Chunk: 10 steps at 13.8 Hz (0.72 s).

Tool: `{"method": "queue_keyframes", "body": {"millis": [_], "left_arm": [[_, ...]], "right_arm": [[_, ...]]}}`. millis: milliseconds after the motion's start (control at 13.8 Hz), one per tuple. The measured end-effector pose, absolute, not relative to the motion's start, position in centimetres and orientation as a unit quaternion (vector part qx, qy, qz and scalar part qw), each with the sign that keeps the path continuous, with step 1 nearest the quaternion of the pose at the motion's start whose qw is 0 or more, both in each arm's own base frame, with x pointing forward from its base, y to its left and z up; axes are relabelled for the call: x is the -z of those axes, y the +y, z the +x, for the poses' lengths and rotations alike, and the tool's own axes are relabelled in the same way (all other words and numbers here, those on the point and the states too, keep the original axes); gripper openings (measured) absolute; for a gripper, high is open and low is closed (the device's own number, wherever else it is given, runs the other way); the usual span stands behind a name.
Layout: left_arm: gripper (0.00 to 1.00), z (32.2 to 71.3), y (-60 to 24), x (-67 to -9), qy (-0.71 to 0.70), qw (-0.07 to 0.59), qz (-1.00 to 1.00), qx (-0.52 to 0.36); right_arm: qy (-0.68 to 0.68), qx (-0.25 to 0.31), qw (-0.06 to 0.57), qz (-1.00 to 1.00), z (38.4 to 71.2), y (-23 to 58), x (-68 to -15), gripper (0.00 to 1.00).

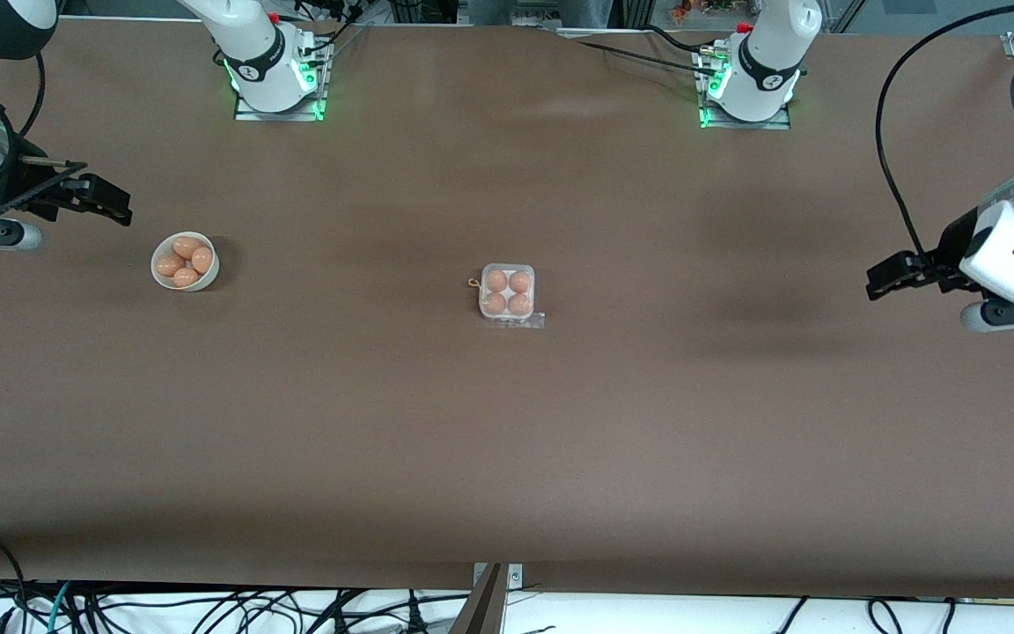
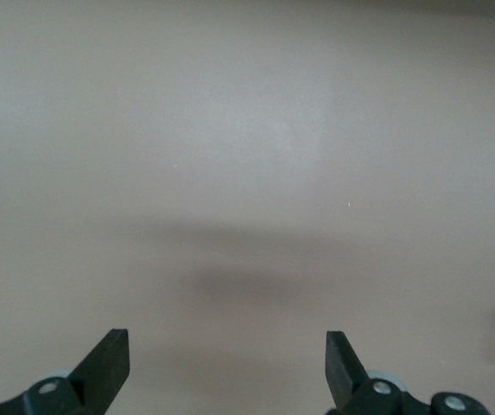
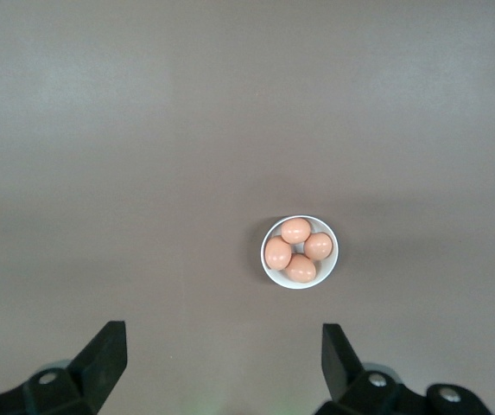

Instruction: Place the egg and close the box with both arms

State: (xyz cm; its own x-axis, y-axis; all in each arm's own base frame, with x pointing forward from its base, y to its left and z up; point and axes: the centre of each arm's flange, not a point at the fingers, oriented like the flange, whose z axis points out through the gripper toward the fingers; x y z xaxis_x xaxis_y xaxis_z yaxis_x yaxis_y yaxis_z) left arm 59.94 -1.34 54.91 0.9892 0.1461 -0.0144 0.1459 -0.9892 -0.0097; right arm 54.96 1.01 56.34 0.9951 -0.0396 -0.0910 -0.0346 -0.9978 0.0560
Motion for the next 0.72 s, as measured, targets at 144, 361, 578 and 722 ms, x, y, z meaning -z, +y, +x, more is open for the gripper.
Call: {"method": "queue_keyframes", "body": {"millis": [144, 361, 578, 722], "left_arm": [[1.0, 59.0, -1.2, -55.4, -0.074, 0.004, -0.997, -0.005], [1.0, 58.5, -0.6, -55.7, -0.08, 0.003, -0.997, -0.002], [1.0, 58.2, 0.9, -56.3, -0.092, 0.003, -0.996, 0.004], [1.0, 58.1, 1.3, -56.7, -0.095, 0.003, -0.995, 0.007]], "right_arm": [[-0.019, 0.047, 0.027, 0.998, 54.9, 1.0, -56.3, 1.0], [-0.019, 0.049, 0.027, 0.998, 54.9, 1.0, -56.3, 1.0], [-0.019, 0.05, 0.027, 0.998, 54.9, 1.0, -56.3, 1.0], [-0.019, 0.05, 0.027, 0.998, 54.9, 1.0, -56.3, 1.0]]}}
